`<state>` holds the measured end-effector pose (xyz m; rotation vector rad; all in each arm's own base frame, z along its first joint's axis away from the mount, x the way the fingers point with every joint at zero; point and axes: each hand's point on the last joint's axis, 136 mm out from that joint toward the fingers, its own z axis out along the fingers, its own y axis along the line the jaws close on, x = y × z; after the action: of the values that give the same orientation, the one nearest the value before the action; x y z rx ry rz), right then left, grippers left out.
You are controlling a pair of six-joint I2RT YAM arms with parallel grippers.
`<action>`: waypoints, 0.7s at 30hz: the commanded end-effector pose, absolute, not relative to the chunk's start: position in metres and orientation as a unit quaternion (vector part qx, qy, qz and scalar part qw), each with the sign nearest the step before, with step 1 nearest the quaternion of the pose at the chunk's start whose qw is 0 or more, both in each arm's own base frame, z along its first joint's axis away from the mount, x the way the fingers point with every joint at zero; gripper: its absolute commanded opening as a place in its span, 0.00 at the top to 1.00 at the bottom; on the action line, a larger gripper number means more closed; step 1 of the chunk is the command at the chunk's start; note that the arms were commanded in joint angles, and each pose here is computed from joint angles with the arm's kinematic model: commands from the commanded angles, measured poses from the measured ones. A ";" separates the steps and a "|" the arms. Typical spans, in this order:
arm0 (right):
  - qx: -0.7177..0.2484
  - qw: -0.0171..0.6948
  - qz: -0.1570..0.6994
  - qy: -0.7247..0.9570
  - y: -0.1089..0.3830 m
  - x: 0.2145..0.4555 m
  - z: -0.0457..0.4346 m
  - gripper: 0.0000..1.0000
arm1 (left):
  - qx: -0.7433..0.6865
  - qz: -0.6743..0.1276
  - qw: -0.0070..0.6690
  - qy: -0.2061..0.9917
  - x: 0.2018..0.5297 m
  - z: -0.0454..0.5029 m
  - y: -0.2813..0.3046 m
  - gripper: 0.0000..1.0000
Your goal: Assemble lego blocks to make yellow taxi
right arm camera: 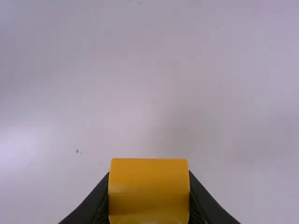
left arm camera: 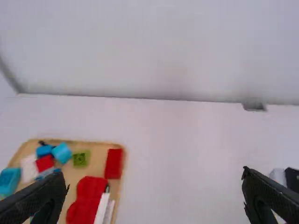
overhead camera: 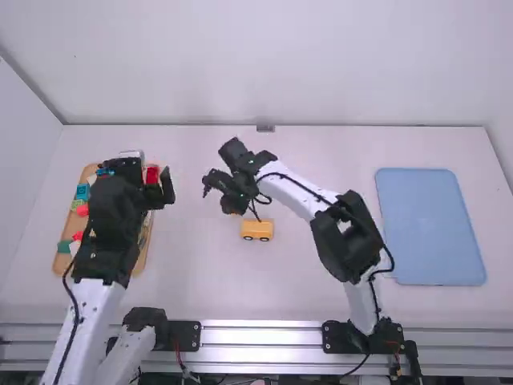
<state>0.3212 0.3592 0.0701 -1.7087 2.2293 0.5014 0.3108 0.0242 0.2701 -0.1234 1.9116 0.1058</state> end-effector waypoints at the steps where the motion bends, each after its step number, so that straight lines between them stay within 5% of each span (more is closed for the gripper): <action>1: -0.639 0.136 0.157 0.741 0.373 0.319 0.057 0.88 | -0.128 0.085 0.581 0.799 0.291 0.266 0.052 0.01; 11: -0.690 0.080 0.080 0.715 0.382 0.297 0.013 0.88 | -0.196 0.076 0.609 0.765 0.255 0.268 0.082 0.01; 21: -0.714 0.069 0.057 0.694 0.393 0.284 -0.012 0.89 | -0.178 0.020 0.598 0.781 0.268 0.257 0.084 0.01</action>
<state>0.2802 0.3864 -0.0134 -2.1490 2.1108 0.1953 0.2623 0.0923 0.2670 -0.4541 1.7808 0.1298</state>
